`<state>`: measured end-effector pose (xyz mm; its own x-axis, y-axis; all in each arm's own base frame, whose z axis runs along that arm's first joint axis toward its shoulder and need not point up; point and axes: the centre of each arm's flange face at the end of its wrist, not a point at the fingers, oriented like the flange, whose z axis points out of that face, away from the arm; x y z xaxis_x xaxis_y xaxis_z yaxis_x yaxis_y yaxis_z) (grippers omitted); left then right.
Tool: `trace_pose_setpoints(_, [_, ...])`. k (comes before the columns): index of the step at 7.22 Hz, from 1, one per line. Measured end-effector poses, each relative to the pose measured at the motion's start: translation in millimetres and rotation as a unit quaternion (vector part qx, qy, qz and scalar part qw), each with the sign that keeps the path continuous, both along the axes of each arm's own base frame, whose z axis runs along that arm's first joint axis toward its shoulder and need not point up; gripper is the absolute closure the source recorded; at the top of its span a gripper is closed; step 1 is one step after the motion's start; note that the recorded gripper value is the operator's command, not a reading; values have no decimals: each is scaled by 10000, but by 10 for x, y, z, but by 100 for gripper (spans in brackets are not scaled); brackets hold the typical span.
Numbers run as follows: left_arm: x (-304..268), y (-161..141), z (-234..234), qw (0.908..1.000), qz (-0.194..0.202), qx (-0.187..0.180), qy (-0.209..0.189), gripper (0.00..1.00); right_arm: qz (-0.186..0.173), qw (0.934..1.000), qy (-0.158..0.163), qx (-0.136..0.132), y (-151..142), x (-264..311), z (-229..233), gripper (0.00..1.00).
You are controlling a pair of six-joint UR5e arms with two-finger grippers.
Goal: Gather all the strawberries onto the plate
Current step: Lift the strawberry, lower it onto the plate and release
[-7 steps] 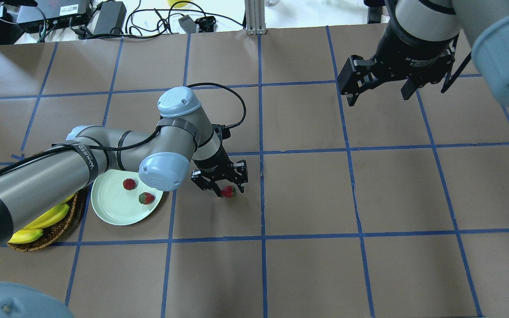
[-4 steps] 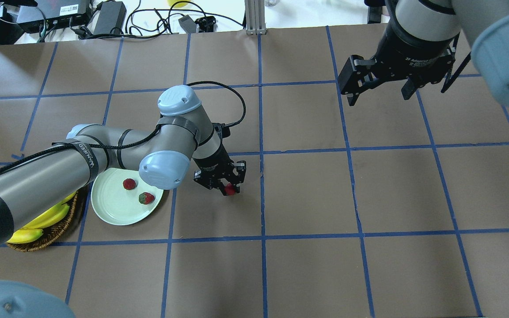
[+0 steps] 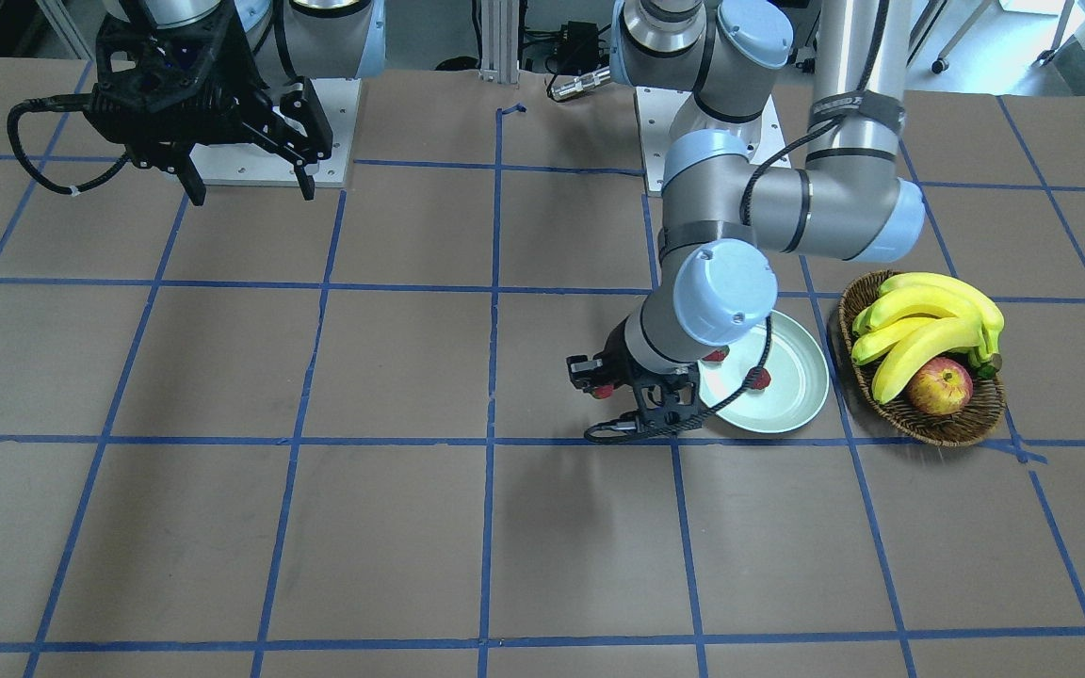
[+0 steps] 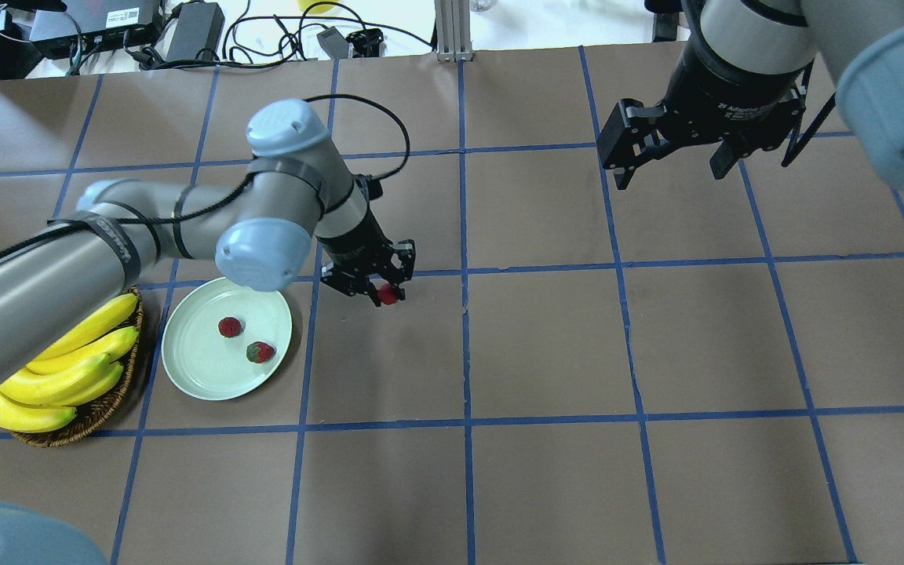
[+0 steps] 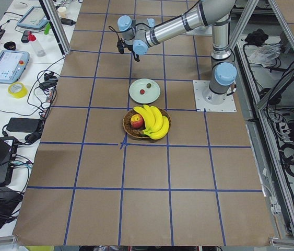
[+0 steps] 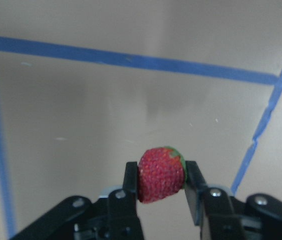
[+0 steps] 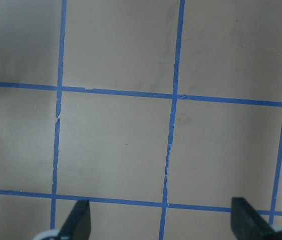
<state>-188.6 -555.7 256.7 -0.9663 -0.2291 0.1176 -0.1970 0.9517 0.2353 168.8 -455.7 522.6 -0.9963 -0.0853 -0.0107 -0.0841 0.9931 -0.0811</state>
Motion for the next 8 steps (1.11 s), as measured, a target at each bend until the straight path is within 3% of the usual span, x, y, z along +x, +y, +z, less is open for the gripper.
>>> trace_pose_setpoints(2, [713,-208,306,9985,-241,61,-492,100,-1,10000,-3,2,0,-1,0,0])
trace_pose_setpoints(4, [1282,-47,159,9950,-633,468,-610,100,-1,10000,-3,3,0,-1,-1,0])
trace_pose_setpoints(6, [1572,212,-160,9908,-921,875,-475,100,-2,10000,2,3,0,-2,-1,0])
trace_pose_setpoints(7, [1605,306,-268,9895,-961,997,-423,22,-2,10000,2,4,0,-2,-1,0])
trace_pose_setpoints(8, [1613,356,-320,9889,-965,1059,-402,0,-1,10000,-1,4,0,-1,-1,0])
